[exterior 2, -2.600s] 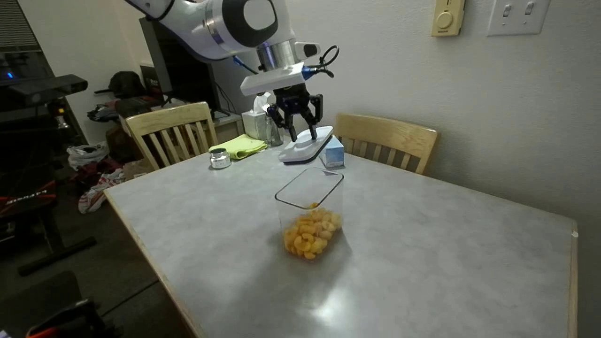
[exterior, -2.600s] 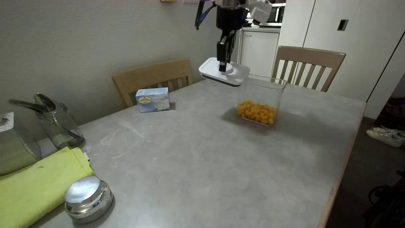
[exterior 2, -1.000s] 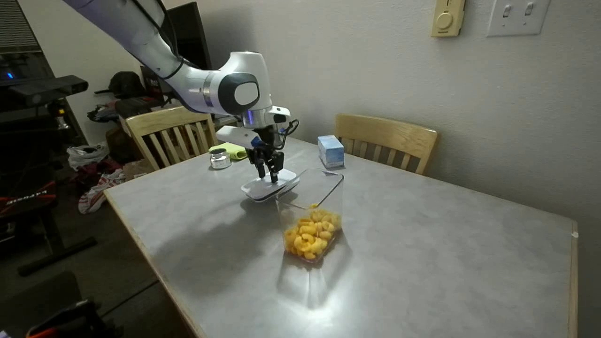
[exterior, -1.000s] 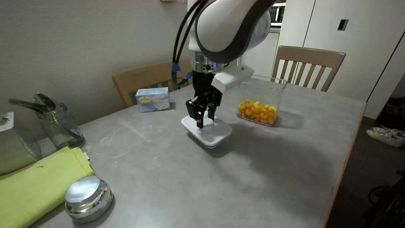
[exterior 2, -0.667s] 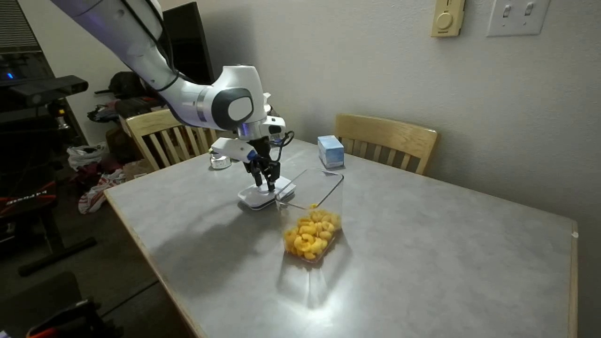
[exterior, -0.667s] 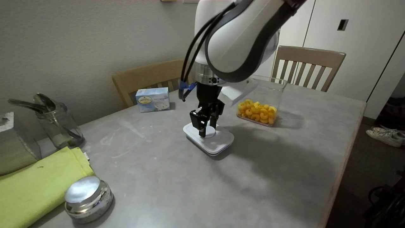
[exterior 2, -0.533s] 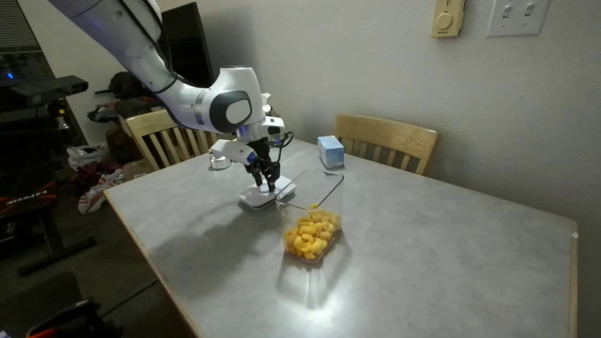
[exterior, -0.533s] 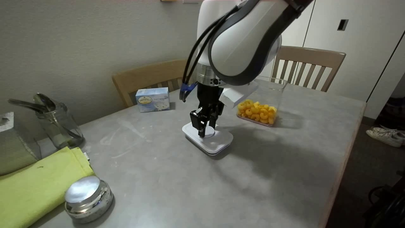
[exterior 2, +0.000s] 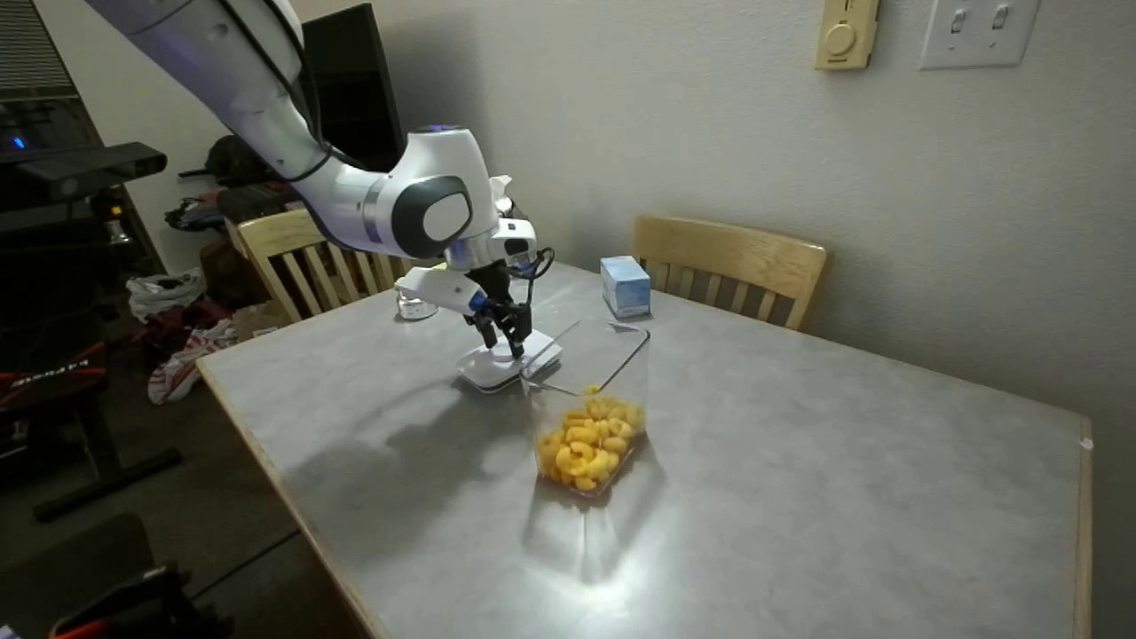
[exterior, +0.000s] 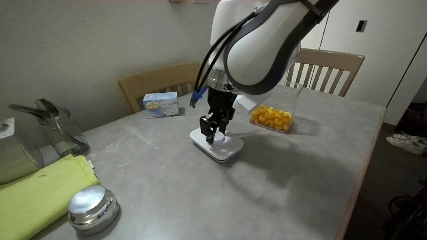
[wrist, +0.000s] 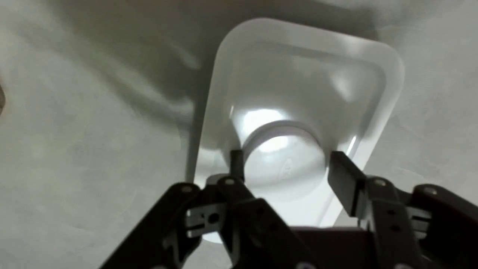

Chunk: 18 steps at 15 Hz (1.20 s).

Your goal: Remove the lid from the container and put it on the table

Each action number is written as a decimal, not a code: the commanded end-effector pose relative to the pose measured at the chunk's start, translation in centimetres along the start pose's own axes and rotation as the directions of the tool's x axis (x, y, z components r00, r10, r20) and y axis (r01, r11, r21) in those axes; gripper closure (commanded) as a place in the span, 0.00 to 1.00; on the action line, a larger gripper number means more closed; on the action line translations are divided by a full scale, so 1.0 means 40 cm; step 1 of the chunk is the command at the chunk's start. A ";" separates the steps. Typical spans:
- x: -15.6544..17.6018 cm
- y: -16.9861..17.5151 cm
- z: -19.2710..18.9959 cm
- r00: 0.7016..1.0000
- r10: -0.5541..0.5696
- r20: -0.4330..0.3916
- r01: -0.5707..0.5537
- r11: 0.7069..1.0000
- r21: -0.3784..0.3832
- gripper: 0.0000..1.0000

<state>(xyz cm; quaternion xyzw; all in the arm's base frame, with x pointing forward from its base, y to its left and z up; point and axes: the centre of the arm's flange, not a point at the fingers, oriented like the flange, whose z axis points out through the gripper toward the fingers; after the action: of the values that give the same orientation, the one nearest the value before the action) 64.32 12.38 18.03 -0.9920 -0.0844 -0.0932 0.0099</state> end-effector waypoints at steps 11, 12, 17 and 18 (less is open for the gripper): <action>0.013 0.009 -0.284 0.999 -0.035 0.006 0.035 0.999 -0.042 0.00; 0.014 0.010 -0.304 0.999 -0.033 0.005 0.033 0.998 -0.045 0.00; 0.018 0.012 -0.366 1.000 -0.029 0.000 0.029 0.998 -0.050 0.00; 0.048 0.004 -0.340 0.999 -0.028 -0.020 0.027 0.999 -0.040 0.00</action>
<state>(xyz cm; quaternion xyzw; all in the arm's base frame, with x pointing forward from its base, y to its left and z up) 63.70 12.04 31.77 -0.9898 -0.0958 -0.1052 -0.0102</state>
